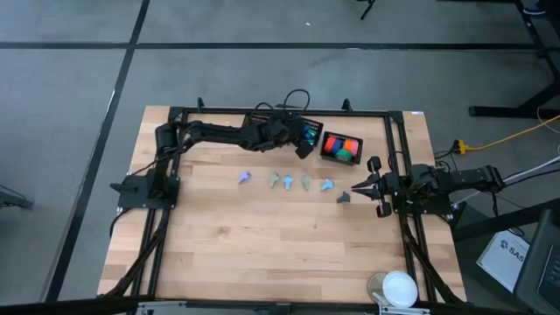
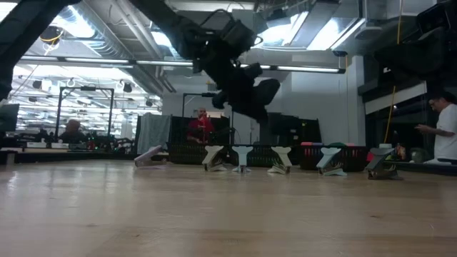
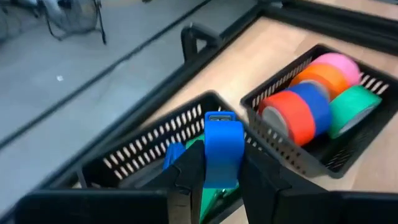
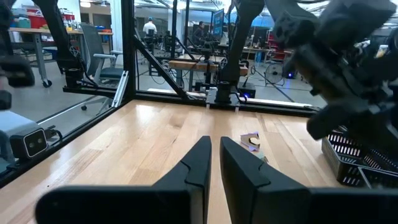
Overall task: Pick and place Stapler, Stapler remover, tape
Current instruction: Put the blue stapler into the middle black bin
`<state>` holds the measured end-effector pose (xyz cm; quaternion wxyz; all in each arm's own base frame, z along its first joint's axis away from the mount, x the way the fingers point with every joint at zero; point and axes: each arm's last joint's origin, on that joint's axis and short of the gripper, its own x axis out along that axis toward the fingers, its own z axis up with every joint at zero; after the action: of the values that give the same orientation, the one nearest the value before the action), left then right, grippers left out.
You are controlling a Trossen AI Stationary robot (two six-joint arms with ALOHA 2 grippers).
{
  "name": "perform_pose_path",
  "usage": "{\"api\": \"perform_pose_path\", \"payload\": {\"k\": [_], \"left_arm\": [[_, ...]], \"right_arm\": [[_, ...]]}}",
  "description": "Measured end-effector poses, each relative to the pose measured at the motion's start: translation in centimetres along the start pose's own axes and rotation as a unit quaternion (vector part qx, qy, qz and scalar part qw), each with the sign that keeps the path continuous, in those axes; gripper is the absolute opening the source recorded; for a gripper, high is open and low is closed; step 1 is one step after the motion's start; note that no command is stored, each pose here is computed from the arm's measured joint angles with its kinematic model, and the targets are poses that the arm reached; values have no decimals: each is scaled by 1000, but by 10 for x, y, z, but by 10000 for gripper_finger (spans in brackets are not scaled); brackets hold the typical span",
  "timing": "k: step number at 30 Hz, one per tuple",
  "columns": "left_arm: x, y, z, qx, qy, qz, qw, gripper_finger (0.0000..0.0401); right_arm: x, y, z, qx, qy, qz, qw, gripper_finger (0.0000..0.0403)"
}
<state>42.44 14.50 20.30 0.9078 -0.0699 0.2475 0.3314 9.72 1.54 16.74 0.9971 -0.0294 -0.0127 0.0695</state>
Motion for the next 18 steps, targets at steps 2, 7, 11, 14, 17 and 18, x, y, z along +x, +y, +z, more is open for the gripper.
{"api": "perform_pose_path", "payload": {"k": [2,7,11,14,17,18], "left_arm": [[5,4,-3,-14,8,-8,1000,78],[12,9,-10,-19,28,-3,999,79],[12,12,-8,-26,25,1,999,83],[13,17,-7,-36,22,2,999,87],[14,19,-7,-37,25,-7,999,93],[14,18,-7,-37,25,-10,999,96]], "right_arm": [[0,0,0,0,0,0,1000,39],[0,0,0,0,0,0,1000,39],[0,0,0,0,0,0,1000,39],[0,0,0,0,0,0,1000,39],[0,0,0,0,0,0,1000,39],[0,0,0,0,0,0,1000,39]]}}
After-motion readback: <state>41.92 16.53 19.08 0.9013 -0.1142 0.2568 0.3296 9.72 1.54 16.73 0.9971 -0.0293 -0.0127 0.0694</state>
